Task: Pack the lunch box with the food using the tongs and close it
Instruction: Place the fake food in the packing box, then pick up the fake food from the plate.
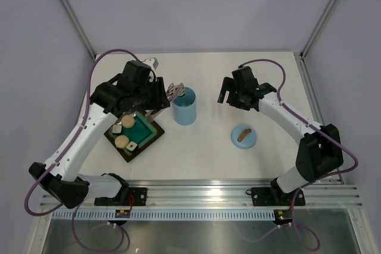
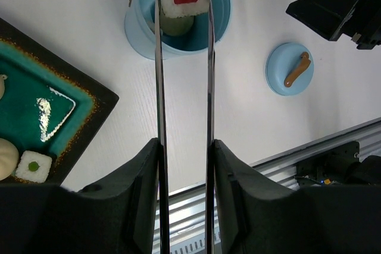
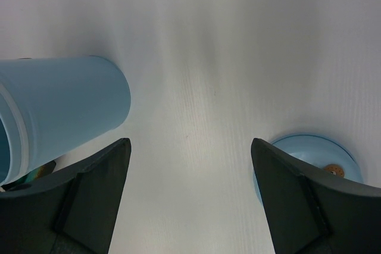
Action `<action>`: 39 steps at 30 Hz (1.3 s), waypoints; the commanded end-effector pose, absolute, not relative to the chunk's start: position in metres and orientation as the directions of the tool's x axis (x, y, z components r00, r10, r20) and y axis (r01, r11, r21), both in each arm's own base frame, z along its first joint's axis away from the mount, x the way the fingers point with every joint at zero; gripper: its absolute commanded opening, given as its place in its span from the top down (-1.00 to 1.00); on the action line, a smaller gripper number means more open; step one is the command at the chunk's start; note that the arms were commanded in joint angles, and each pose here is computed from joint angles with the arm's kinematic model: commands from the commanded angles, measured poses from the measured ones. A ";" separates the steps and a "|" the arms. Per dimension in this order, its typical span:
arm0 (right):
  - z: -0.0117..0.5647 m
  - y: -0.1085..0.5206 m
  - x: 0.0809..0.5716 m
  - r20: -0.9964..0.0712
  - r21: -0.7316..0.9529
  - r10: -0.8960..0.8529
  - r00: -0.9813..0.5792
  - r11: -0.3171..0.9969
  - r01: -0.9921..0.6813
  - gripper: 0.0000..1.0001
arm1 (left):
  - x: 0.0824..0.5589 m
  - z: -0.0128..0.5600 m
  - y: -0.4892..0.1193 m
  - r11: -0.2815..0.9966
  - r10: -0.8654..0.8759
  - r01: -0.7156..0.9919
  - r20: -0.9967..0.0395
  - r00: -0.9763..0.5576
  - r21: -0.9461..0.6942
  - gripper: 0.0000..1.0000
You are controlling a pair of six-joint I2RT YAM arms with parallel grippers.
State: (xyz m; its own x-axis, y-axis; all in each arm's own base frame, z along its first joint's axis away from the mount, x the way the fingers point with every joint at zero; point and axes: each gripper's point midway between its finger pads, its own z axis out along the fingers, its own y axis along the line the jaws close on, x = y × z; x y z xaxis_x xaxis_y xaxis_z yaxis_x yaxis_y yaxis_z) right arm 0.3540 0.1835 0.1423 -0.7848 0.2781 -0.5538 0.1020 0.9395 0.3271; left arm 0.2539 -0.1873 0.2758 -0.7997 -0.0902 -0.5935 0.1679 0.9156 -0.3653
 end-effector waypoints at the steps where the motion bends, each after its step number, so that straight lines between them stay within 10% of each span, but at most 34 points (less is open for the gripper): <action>1: 0.163 0.183 0.362 -0.597 0.326 0.283 -0.751 0.941 0.095 -0.80 | 0.262 0.291 -0.201 0.887 -0.081 0.237 -0.638 -0.765 -0.397 0.13; 9: 0.161 0.181 0.358 -0.595 0.316 0.278 -0.754 0.944 0.099 -0.80 | 0.259 0.289 -0.205 0.876 -0.078 0.250 -0.633 -0.770 -0.412 -0.11; 20: 0.161 0.180 0.355 -0.597 0.324 0.286 -0.750 0.941 0.101 -0.80 | 0.252 0.321 -0.171 0.915 -0.138 0.189 -0.716 -0.684 -0.357 0.08; 39: 0.156 0.186 0.356 -0.582 0.339 0.276 -0.765 0.937 0.081 -0.79 | 0.225 0.218 -0.044 0.950 -0.279 -0.309 -0.581 -0.765 -0.049 -0.04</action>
State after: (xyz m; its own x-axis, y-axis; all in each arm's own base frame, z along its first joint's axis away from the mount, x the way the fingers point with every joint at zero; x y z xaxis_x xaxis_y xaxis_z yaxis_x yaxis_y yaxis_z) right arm 0.3516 0.1815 0.1413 -0.7903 0.2748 -0.5476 0.1078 0.9422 0.3172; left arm 0.2215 -0.0572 0.2159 -0.8033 -0.2472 -0.5419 -0.2554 0.9649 -0.0615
